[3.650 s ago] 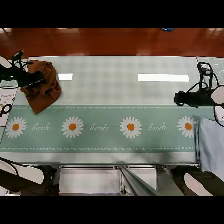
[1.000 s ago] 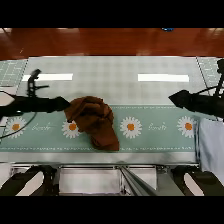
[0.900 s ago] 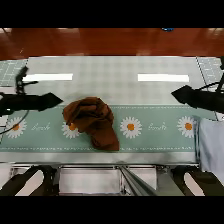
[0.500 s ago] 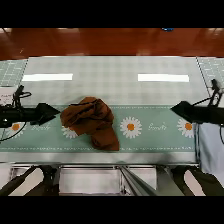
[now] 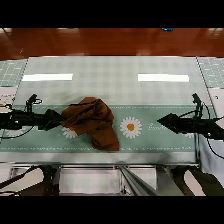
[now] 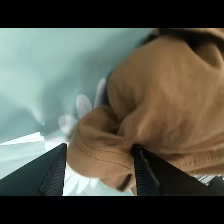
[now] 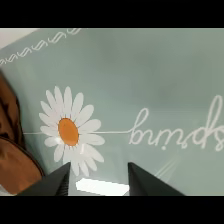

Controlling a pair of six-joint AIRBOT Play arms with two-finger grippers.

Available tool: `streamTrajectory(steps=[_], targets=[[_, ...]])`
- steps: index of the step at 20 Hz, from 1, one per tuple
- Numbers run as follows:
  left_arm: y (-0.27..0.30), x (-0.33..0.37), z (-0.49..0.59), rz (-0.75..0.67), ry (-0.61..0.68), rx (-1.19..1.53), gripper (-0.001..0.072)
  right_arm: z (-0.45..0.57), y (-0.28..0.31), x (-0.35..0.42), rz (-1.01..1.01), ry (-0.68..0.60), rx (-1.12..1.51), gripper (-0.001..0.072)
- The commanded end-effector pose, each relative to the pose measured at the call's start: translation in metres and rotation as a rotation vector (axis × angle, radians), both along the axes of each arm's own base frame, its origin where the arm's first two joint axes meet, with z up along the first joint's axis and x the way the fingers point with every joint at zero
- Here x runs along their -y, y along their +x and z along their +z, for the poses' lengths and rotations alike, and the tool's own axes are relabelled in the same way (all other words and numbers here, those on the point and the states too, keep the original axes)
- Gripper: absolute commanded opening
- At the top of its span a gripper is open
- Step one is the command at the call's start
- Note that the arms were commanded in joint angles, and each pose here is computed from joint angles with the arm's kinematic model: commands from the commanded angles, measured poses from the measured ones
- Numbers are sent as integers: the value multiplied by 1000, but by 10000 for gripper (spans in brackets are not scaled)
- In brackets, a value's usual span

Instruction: Fold the shirts.

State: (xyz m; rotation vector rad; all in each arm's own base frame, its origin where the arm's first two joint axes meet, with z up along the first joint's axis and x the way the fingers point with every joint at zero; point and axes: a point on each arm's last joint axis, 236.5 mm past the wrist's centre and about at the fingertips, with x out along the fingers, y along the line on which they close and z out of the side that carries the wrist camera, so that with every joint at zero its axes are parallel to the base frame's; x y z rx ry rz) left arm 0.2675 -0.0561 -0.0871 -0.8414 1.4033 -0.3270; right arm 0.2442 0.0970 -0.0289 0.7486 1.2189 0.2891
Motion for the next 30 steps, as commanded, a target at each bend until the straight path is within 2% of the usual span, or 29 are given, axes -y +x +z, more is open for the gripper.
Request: streamTrajectory(steps=[1,4,5,6,12,15,26,27,28,29,30], targets=[[7,15,-4,-11,-53,14,506,-1,-4,-31,81,3,18,416],[1,34,-9,-93,-64,9,486,-8,-4,-69,128,15,13,416],[0,39,-9,-132,-63,23,193,-11,-7,-81,144,36,-5,416],[1,41,-8,-144,-63,29,24,-17,-13,-93,170,51,-35,416],[4,42,-1,-171,-67,50,24,-52,-42,-142,266,79,-154,416],[4,42,-1,-171,-67,50,24,-63,-55,-168,381,56,-186,416],[14,49,9,-125,-119,69,24,-69,-30,-261,572,56,-158,414],[15,48,8,-121,-114,71,24,-68,-28,-269,579,62,-153,389],[18,47,8,-111,-110,77,24,-65,-26,-276,575,81,-154,293],[22,47,9,-96,-115,84,24,-61,-21,-281,577,90,-138,119],[27,50,14,-79,-136,99,24,-52,-17,-286,600,98,-108,19]])
